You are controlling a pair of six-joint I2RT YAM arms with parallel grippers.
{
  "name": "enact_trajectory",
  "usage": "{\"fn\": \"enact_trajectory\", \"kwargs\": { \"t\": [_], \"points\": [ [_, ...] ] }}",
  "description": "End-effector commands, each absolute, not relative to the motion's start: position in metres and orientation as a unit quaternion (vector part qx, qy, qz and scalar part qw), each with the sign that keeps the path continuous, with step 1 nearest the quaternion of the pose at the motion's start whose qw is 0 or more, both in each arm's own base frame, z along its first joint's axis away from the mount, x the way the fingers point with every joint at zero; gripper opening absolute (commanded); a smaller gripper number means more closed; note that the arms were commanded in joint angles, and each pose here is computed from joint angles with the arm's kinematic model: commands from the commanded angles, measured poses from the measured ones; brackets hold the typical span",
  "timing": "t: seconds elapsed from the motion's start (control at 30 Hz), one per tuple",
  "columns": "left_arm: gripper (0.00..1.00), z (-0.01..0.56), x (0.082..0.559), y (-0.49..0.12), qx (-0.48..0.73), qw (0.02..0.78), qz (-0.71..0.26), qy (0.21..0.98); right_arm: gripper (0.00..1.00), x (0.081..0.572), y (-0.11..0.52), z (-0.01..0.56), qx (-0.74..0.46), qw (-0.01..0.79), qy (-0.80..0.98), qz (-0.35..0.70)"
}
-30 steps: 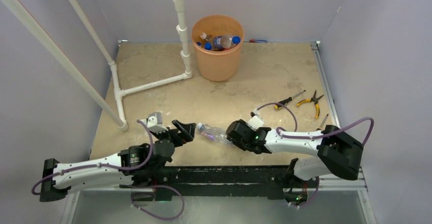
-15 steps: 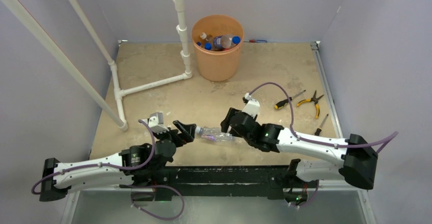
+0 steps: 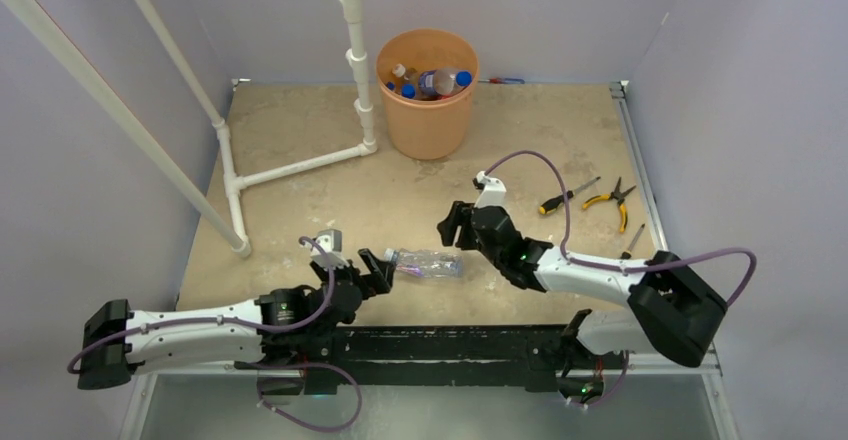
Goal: Put the plastic bottles in the bin
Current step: Move the plastic bottle to the center of the board, then pick up the plastic bottle at the center of the board.
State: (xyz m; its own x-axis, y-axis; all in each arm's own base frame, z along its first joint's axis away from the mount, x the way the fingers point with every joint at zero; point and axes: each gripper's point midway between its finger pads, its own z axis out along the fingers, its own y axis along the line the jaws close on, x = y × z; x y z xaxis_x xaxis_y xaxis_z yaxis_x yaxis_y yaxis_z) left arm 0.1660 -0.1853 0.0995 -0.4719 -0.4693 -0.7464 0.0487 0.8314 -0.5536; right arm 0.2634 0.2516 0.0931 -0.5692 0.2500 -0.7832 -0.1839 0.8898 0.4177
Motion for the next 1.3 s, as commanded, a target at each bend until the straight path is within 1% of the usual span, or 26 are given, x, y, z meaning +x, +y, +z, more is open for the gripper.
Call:
{"fn": "enact_trajectory", "kwargs": {
  "t": [0.0,0.2,0.4,0.53,0.6,0.77,0.93,1.13,1.27],
  "points": [
    [0.98,0.1,0.164,-0.209,-0.122,0.486,-0.302,0.811,0.65,0.267,0.278,0.102,-0.02,0.473,0.831,0.293],
    [0.99,0.09,0.166,-0.225,-0.128,0.473,-0.323,0.81,0.66,0.26,0.28,0.075,-0.016,0.447,0.844,0.297],
    [0.98,0.079,0.176,-0.233,-0.13,0.448,-0.34,0.817,0.63,0.25,0.277,0.063,-0.005,0.429,0.848,0.31],
    [0.96,0.084,0.187,-0.236,-0.127,0.45,-0.346,0.813,0.61,0.24,0.272,0.06,-0.008,0.427,0.845,0.323],
    [0.94,0.086,0.19,-0.241,-0.122,0.45,-0.348,0.813,0.6,0.232,0.27,0.058,-0.005,0.419,0.844,0.336],
    [0.86,0.079,0.194,-0.251,-0.114,0.441,-0.342,0.822,0.58,0.213,0.264,0.055,-0.002,0.406,0.841,0.356],
    [0.79,0.068,0.201,-0.261,-0.111,0.43,-0.33,0.833,0.51,0.195,0.267,0.049,-0.017,0.395,0.844,0.362],
    [0.7,0.068,0.216,-0.264,-0.118,0.438,-0.315,0.834,0.43,0.179,0.275,0.048,-0.02,0.387,0.845,0.368],
    [0.67,0.069,0.223,-0.265,-0.118,0.442,-0.307,0.835,0.42,0.166,0.282,0.046,-0.022,0.374,0.847,0.376]
  ]
}}
